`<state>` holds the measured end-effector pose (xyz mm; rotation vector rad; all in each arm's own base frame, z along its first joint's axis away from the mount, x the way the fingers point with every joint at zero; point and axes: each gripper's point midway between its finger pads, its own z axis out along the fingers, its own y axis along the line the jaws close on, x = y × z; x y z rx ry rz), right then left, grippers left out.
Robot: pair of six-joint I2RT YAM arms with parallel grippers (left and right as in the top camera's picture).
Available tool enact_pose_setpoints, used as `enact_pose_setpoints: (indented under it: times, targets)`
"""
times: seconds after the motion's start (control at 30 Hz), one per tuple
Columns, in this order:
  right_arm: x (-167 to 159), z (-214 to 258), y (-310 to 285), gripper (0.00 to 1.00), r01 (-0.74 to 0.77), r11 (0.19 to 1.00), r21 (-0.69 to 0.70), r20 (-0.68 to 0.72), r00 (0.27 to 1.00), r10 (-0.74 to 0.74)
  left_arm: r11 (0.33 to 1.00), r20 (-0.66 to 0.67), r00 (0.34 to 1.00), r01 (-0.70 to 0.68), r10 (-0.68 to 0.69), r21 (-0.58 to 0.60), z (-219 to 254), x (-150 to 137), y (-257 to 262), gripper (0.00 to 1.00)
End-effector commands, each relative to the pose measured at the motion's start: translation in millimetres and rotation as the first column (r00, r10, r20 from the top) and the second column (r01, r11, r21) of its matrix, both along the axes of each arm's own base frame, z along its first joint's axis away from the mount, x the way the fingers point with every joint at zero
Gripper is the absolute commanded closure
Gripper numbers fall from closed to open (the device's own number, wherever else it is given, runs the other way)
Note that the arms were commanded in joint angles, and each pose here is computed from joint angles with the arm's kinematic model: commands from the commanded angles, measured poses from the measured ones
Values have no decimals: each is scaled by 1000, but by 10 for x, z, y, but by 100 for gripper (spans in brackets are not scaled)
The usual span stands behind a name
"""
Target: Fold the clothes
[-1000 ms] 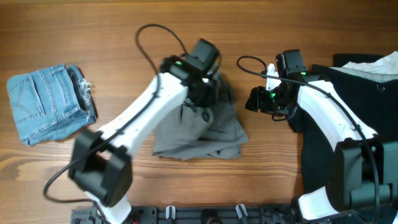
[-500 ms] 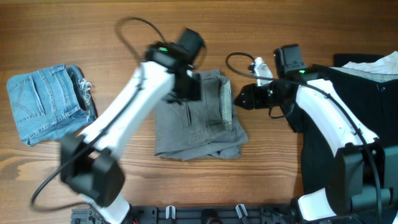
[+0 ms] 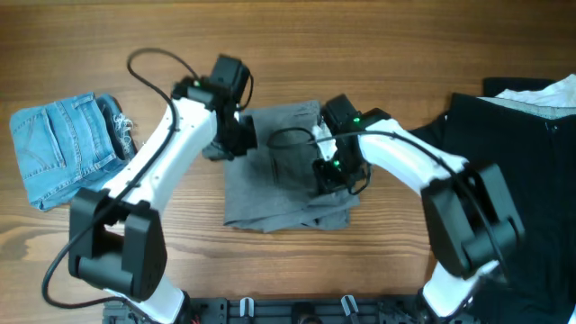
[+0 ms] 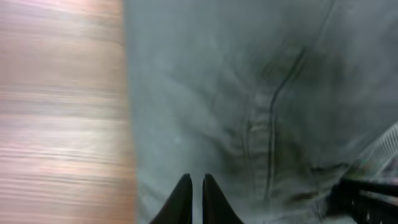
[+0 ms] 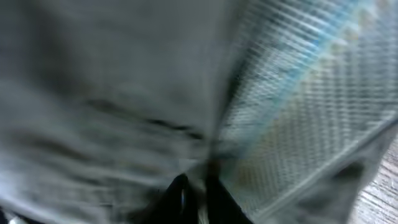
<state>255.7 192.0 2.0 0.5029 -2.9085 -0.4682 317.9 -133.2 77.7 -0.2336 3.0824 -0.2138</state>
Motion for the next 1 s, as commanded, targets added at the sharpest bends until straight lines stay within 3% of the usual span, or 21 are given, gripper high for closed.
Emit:
enact_pose_setpoints:
  times: [0.0,0.17,0.2,0.27,0.33,0.47,0.63,0.8,0.9,0.97]
  targets:
    - [-48,-224,-223,87,62,991,-114,-78,994,-71,989,-97,995,9,-23,-145,-357,-294,-197,87]
    - [-74,-234,-231,88,67,990,-120,-93,993,-79,990,-106,994,-3,-11,-138,-804,-519,-108,78]
    - [-74,-234,-230,88,68,991,-120,-93,993,-79,992,-97,995,-3,-9,-127,-881,-544,-75,79]
    - [-80,-230,-226,89,70,991,-118,-97,992,-82,998,-36,999,-3,1,-62,-1020,-494,52,94]
    - [-82,-211,-208,89,58,993,-103,-97,993,-68,1000,55,998,5,-4,-19,-1022,-297,108,95]
    - [-63,55,-130,89,7,1000,-29,-57,998,-8,996,191,979,78,-70,-35,-629,162,0,91]
    - [147,676,-39,87,23,998,64,144,989,-32,994,261,961,106,-94,-33,311,578,-50,87]
    - [393,1335,72,82,-12,982,188,397,916,-65,992,173,979,119,-111,-38,956,340,-66,77]
    - [548,1551,145,83,-36,971,237,492,866,-88,995,81,992,98,-95,-26,956,83,-51,67]
    - [684,1602,207,83,-49,964,260,539,836,-103,998,-9,998,62,-62,-7,877,-124,-41,67]
